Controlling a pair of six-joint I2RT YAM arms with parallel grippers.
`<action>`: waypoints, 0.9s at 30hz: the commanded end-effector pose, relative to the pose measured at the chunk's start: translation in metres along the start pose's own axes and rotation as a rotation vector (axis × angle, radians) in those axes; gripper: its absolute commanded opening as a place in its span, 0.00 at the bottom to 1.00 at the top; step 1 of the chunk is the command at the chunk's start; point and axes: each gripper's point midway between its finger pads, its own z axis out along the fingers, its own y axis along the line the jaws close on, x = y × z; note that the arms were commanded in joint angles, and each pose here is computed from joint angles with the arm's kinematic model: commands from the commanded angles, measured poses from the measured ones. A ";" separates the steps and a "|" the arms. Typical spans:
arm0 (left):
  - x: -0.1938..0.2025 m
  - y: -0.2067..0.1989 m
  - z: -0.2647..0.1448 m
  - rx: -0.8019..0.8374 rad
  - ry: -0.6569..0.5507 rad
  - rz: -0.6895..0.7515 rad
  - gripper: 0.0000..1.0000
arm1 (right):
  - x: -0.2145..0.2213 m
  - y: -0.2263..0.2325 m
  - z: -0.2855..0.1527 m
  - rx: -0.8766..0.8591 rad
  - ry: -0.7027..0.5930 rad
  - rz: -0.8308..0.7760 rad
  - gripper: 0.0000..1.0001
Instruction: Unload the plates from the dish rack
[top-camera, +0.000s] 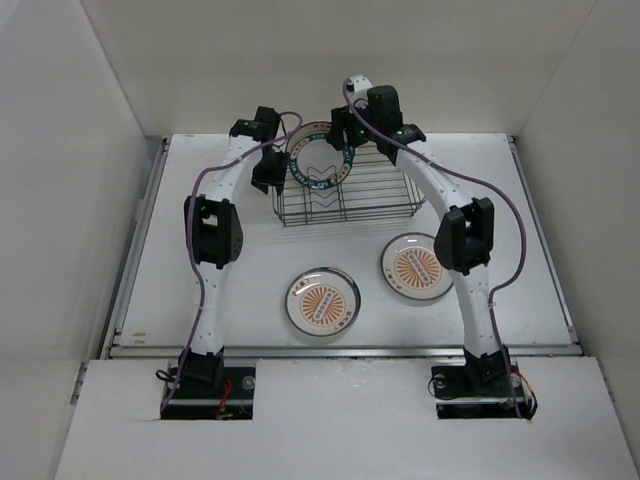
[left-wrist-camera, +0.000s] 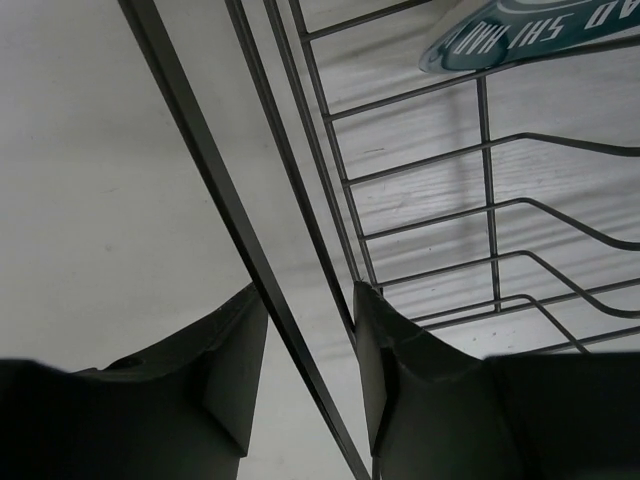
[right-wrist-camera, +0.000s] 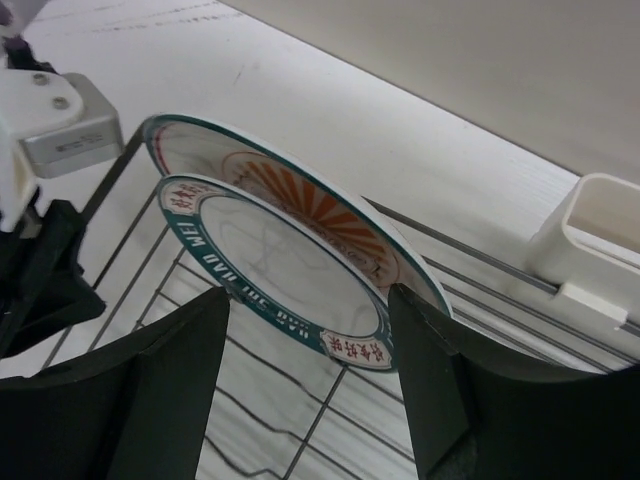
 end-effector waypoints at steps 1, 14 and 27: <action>-0.008 0.012 -0.006 -0.040 -0.026 0.024 0.35 | 0.001 -0.008 0.022 0.015 -0.041 -0.030 0.70; -0.038 0.026 -0.005 -0.116 -0.128 0.087 0.33 | 0.015 -0.018 0.043 0.042 -0.050 -0.008 0.47; -0.025 0.010 -0.009 -0.028 -0.087 0.062 0.00 | -0.047 0.007 -0.027 0.017 -0.118 -0.044 0.00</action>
